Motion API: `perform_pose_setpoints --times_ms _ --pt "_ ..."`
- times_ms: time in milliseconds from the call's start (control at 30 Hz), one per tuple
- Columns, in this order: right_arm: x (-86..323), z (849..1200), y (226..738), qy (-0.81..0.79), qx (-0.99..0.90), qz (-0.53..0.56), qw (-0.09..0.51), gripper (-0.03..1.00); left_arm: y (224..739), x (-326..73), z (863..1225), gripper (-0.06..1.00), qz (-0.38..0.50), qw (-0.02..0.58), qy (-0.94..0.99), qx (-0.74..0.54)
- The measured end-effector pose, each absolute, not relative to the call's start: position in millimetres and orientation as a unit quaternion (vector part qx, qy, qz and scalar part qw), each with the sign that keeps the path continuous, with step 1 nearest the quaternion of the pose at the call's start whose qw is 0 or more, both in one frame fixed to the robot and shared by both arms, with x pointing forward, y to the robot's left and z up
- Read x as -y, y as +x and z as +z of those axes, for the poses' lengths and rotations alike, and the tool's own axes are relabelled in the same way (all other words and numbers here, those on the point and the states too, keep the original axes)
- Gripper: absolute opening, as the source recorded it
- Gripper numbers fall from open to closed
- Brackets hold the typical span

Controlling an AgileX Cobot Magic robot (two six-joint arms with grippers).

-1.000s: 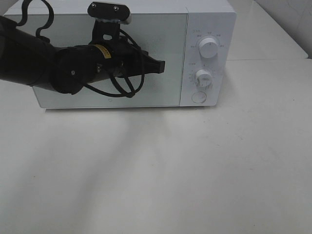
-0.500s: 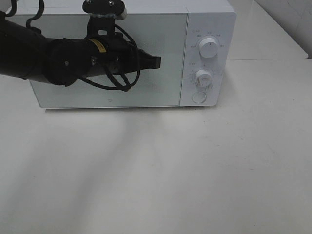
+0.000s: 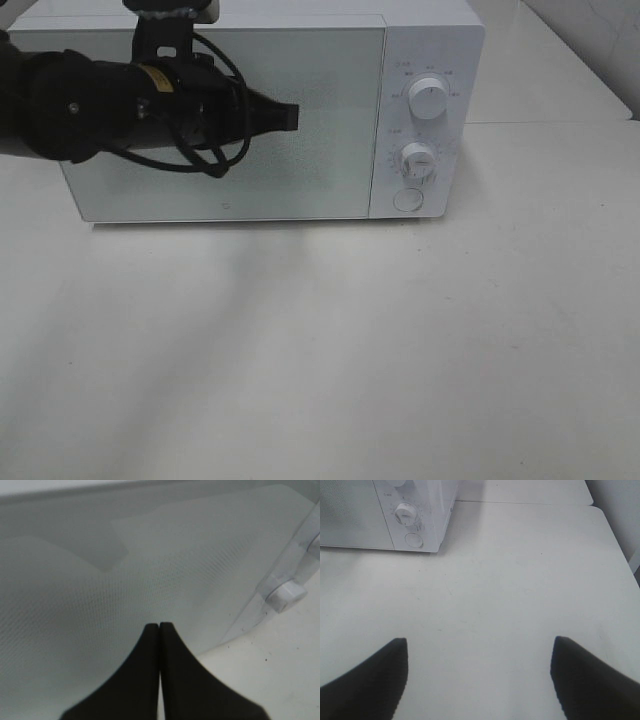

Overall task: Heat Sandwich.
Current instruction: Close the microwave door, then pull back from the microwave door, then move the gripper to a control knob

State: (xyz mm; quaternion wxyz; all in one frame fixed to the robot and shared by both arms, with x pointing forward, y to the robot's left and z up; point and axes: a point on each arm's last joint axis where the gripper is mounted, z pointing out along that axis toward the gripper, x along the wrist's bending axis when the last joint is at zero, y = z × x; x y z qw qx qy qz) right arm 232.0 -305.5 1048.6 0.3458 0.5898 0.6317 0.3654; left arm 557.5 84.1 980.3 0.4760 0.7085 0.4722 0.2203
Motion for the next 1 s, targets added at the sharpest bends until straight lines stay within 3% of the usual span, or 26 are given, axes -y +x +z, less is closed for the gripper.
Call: perform_pose_setpoints --times_ms 200,233,267,300,333,400,433,467,567,733,1000 --pt "306 1049 232 0.590 -0.632 0.365 0.346 0.76 533 -97 977 0.00 0.189 0.436 0.735 -0.484" --pt "306 1049 232 0.590 -0.632 0.365 0.346 0.76 529 -99 977 0.02 0.182 0.427 0.740 -0.486" --pt "306 1049 232 0.590 -0.632 0.365 0.346 0.76 524 -101 979 0.13 0.168 0.411 0.751 -0.489" --pt "306 1049 232 0.590 -0.632 0.365 0.346 0.76 524 -101 979 0.13 0.168 0.411 0.751 -0.489" --pt "306 1049 232 0.590 -0.632 0.365 0.346 0.76 522 -102 980 0.21 0.163 0.406 0.754 -0.490" --pt "306 1049 232 0.590 -0.632 0.365 0.346 0.76 516 -104 981 0.47 0.148 0.389 0.764 -0.492" --pt "306 1049 232 0.590 -0.632 0.365 0.346 0.76 516 -104 981 0.47 0.148 0.389 0.764 -0.492" --pt "306 1049 232 0.590 -0.632 0.365 0.346 0.76 512 -105 983 0.75 0.135 0.373 0.773 -0.494" --pt "306 1049 232 0.590 -0.632 0.365 0.346 0.76 502 -109 986 0.95 0.110 0.344 0.789 -0.497" --pt "306 1049 232 0.590 -0.632 0.365 0.346 0.76 493 -113 990 0.98 0.089 0.318 0.802 -0.498" --pt "306 1049 232 0.590 -0.632 0.365 0.346 0.76 462 -137 1005 0.98 0.013 0.216 0.834 -0.507"
